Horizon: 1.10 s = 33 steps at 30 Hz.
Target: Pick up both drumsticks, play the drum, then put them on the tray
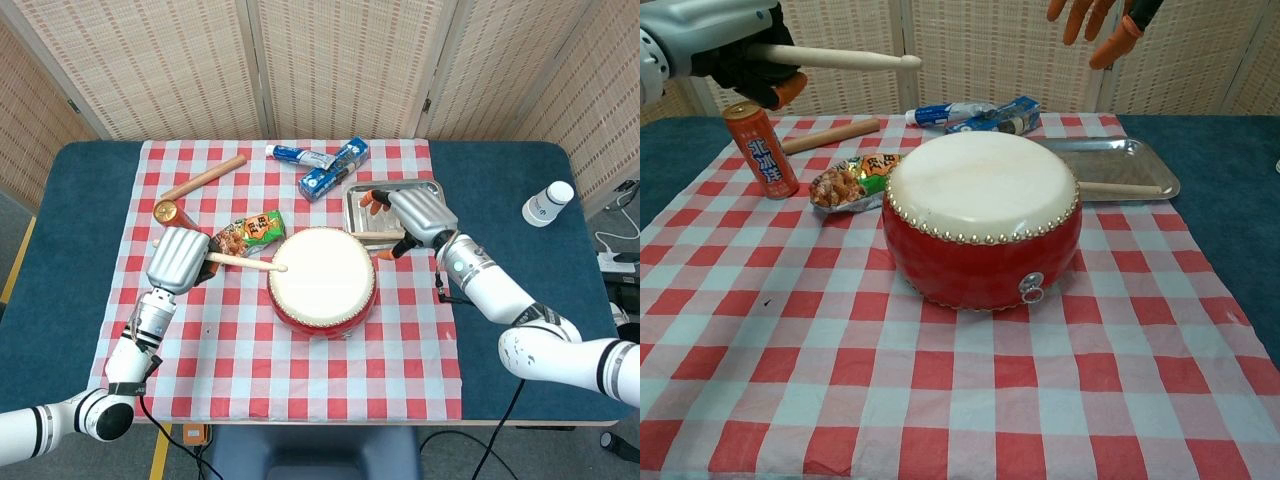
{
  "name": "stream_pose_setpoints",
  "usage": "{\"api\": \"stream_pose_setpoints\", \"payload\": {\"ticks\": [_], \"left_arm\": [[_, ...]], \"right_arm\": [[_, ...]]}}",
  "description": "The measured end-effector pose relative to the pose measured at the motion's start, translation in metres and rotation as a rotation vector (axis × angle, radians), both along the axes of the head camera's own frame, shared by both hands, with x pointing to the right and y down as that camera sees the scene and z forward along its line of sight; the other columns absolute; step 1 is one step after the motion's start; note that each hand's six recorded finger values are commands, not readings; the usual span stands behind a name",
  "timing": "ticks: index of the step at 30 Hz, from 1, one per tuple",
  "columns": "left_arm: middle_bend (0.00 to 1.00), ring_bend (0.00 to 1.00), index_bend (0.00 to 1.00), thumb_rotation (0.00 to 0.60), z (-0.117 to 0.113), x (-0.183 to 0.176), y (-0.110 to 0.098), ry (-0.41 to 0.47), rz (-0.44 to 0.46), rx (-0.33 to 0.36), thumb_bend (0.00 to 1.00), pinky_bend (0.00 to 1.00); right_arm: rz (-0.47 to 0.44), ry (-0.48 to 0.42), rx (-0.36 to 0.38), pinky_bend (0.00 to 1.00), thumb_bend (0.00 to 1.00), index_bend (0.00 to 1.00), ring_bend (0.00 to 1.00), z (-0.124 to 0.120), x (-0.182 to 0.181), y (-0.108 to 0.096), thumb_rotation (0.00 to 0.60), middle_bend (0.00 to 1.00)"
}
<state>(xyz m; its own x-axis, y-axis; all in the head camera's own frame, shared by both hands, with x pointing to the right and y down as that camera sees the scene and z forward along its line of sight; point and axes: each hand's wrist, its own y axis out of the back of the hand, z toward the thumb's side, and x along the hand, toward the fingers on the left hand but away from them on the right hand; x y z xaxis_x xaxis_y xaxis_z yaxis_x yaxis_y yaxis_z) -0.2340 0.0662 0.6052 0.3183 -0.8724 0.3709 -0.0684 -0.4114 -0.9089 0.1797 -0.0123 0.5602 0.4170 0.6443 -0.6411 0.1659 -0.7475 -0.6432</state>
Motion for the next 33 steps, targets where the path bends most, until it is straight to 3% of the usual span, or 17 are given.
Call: {"api": "stream_pose_setpoints", "payload": {"ticks": [8,13,20,25,33], "left_arm": [[1.0,1.0,1.0,0.6,0.001,0.024,0.001,-0.05,0.045,0.005,0.57,1.0],[1.0,1.0,1.0,0.6,0.006,0.043,0.002,-0.124,0.056,-0.013,0.57,1.0],[1.0,1.0,1.0,0.6,0.004,0.072,0.003,-0.141,0.051,-0.027,0.57,1.0],[1.0,1.0,1.0,0.6,0.002,0.078,0.001,-0.14,0.03,-0.035,0.57,1.0],[1.0,1.0,1.0,0.6,0.0,0.092,0.002,-0.155,0.031,-0.033,0.57,1.0]], "right_arm": [[-0.04,-0.041,-0.049,0.48,0.06,0.28,0.28,-0.01,-0.03,0.015,0.6,0.33],[-0.041,-0.059,-0.111,0.48,0.06,0.29,0.28,-0.005,-0.055,0.024,0.6,0.34],[-0.055,-0.065,-0.156,0.48,0.06,0.32,0.29,0.008,-0.09,0.039,0.6,0.36],[-0.05,-0.065,-0.162,0.48,0.06,0.34,0.3,0.015,-0.102,0.041,0.6,0.37],[-0.006,-0.081,-0.162,0.51,0.09,0.45,0.37,0.023,-0.112,0.038,0.6,0.46]]}}
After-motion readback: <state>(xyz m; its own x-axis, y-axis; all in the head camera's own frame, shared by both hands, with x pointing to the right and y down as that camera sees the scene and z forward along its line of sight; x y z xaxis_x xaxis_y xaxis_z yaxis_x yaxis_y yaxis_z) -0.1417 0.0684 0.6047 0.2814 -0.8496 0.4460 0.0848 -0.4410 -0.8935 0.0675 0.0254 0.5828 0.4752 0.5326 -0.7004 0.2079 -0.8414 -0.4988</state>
